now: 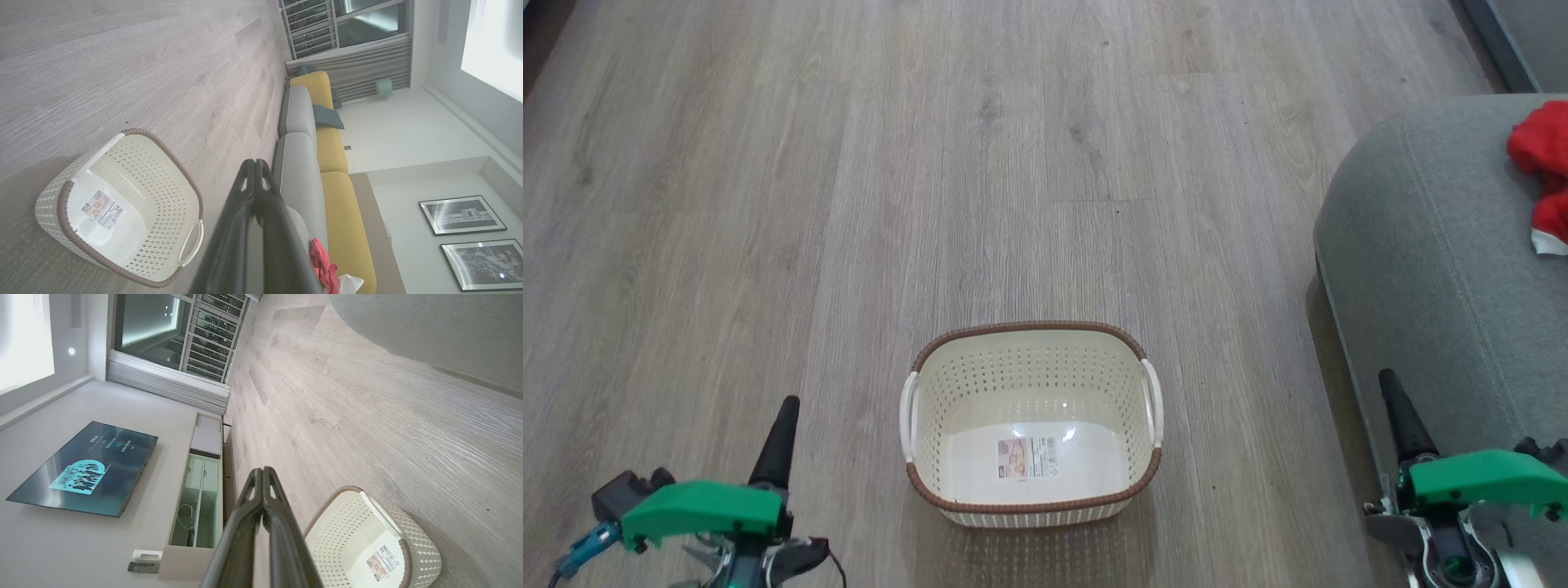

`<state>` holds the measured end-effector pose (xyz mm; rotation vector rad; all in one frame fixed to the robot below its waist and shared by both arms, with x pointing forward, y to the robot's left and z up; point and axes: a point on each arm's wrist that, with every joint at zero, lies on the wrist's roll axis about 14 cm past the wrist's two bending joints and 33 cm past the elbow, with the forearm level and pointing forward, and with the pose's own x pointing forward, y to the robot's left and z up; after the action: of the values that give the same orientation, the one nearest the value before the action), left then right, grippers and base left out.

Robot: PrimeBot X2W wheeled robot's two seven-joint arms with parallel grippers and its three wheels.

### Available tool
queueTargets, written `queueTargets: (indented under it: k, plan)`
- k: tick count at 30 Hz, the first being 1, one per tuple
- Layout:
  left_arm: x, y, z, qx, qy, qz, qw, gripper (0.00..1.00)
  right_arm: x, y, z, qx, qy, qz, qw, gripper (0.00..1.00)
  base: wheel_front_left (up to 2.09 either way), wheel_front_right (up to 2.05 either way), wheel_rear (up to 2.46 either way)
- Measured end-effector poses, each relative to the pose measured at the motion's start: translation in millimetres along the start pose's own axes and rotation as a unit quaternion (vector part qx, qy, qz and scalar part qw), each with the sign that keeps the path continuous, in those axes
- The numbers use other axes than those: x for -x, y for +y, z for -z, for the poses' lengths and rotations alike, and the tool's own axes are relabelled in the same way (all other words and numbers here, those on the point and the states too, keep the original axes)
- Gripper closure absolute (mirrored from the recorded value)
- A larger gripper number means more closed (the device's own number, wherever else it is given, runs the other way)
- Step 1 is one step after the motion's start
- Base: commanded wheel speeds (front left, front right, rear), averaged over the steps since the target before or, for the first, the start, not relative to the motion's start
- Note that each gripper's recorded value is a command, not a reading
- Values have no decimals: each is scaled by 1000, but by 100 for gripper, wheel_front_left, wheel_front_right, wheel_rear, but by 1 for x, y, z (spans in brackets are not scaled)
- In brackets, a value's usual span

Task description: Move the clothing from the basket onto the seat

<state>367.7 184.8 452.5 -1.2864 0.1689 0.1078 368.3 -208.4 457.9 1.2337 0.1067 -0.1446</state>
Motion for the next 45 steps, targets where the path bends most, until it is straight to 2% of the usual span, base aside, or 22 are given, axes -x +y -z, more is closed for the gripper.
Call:
queueTargets:
  k: [16, 28, 45]
  plan:
    - [-1, -11, -5, 77, 0, 22, 997, 100, 0, 8, -2, -92, 3, -15, 996, 100, 0, 0, 0]
    - [-2, -21, -9, 136, 1, 42, 990, 100, 0, 16, -4, -163, 7, -31, 986, 100, 0, 0, 0]
    - [-2, -22, -11, 140, -1, 43, 989, 100, 0, 16, -5, -167, 6, -32, 985, 100, 0, 0, 0]
